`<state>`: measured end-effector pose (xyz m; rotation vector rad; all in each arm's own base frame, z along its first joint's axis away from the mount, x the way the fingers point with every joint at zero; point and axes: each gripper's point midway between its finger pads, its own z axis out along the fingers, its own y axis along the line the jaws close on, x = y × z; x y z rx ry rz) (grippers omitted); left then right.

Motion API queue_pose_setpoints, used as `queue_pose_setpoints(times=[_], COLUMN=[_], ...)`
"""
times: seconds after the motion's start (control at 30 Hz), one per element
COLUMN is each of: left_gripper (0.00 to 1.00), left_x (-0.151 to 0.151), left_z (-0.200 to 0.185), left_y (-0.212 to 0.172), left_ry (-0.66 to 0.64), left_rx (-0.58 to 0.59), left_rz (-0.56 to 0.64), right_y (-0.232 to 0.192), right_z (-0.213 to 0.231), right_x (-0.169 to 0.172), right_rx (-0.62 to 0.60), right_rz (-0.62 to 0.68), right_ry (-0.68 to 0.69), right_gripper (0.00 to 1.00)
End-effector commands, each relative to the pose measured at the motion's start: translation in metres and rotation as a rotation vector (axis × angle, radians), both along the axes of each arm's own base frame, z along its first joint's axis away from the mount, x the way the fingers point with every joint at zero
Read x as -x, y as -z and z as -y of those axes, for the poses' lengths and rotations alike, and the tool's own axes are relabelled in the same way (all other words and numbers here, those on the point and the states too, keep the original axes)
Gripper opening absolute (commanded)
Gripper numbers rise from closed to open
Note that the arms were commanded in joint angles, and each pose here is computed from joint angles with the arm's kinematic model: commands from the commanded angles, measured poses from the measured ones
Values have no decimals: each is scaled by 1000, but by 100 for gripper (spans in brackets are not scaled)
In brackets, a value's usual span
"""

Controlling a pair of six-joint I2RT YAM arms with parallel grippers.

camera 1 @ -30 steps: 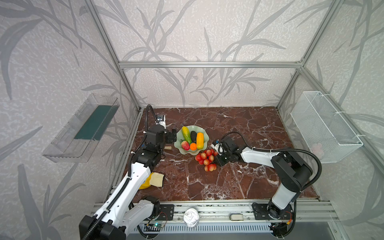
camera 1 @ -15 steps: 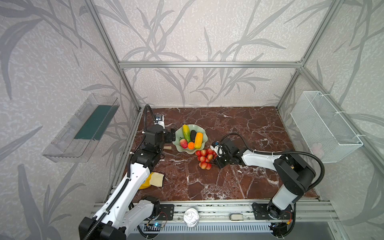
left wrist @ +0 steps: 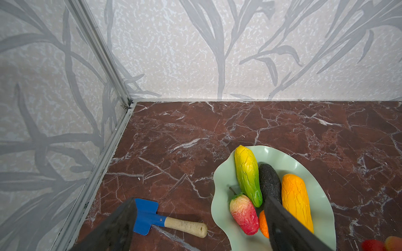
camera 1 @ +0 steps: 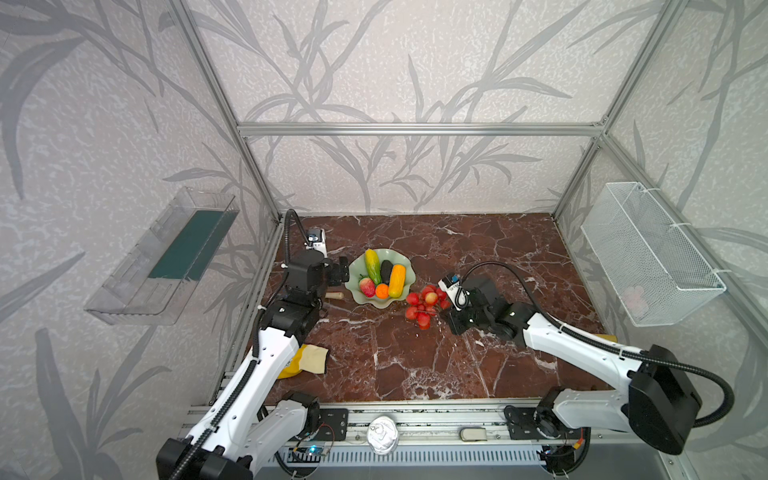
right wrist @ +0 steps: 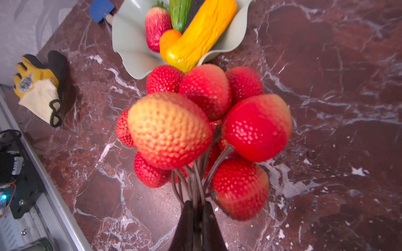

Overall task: Place and organize the fake fruits in the fruit bowl
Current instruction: 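Lay the lychee bunch on top of the bowl with the right gripper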

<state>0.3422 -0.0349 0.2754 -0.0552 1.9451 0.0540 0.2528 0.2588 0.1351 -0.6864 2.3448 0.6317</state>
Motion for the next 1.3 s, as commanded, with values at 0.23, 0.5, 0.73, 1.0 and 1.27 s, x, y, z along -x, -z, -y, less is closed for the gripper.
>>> queue_pose_setpoints(times=[0.23, 0.5, 0.73, 1.0, 1.27], left_gripper=[92, 92, 92, 92, 93], left_x=[4, 5, 5, 8, 19], left_z=[-4, -3, -2, -4, -13], left_y=[-8, -8, -8, -20, -26], left_ry=[-14, -6, -1, -18, -90], left_rx=[22, 33, 42, 76, 287], left_rz=[25, 27, 28, 66, 267], right_y=[-104, -89, -31, 9, -52], right_z=[-53, -122, -155, -150, -112], right_x=[-52, -113, -149, -147, -142], right_rx=[-162, -216, -175, -111, -173], right_rz=[187, 169, 119, 62, 124], right_ry=[-43, -86, -61, -17, 58], right_gripper=[0, 0, 0, 30, 81])
